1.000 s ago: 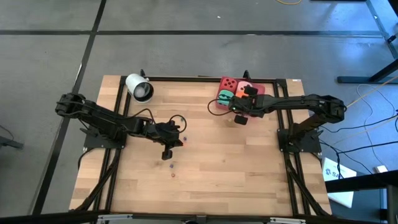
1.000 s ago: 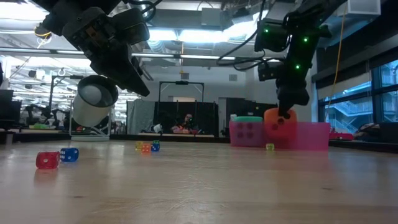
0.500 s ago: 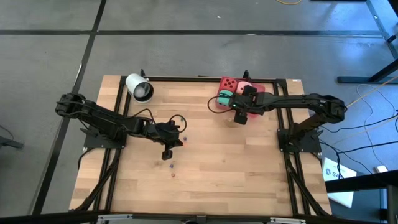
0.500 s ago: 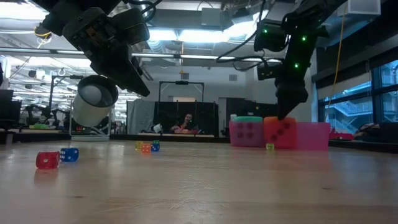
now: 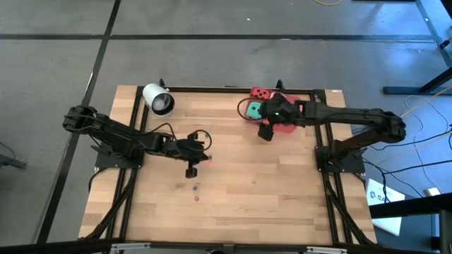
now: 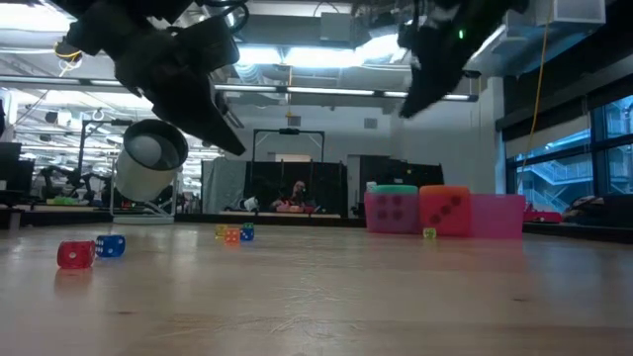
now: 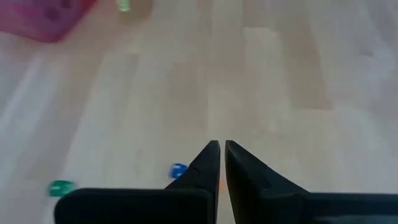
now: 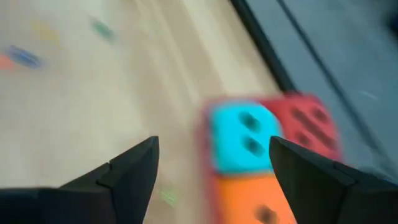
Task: Pick & Place Dice
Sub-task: Put the small light green dice into the red bin
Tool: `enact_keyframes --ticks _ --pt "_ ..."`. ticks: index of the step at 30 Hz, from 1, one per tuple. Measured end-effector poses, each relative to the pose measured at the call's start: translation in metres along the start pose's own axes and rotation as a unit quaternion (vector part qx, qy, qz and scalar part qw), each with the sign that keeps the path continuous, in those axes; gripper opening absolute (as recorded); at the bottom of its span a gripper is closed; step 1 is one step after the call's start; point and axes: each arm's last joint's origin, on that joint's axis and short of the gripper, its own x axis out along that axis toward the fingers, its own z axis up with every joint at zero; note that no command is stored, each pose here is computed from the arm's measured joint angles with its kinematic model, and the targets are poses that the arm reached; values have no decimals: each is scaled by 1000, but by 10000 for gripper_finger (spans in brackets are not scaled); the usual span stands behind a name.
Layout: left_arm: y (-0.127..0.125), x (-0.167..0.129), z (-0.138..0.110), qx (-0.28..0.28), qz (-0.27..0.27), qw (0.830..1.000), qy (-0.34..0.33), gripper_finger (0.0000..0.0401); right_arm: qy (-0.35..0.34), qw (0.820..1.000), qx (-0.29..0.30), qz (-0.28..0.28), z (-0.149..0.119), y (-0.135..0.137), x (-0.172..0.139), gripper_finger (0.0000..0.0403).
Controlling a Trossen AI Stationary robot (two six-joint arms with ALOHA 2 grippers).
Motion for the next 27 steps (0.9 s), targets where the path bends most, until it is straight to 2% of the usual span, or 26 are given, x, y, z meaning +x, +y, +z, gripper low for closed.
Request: enact_keyframes --ticks 4,8,15,23,25,27 --pt "1 0 0 15 24 1000 -3 21 -93 992 21 80 11 15 -5 297" --pt "3 -8 4 22 37 999 -15 21 -159 979 13 128 5 37 4 297" --pt "9 -37 9 13 61 996 -68 22 -261 948 32 179 -25 67 19 297" --pt "17 -58 -14 -23 79 986 -145 20 -355 894 113 250 -67 86 29 297" --pt "18 -60 -18 -28 92 983 -158 21 -363 887 129 256 -69 89 31 297" --pt "20 -61 -19 -33 111 980 -164 22 -360 890 133 247 -69 93 36 297"
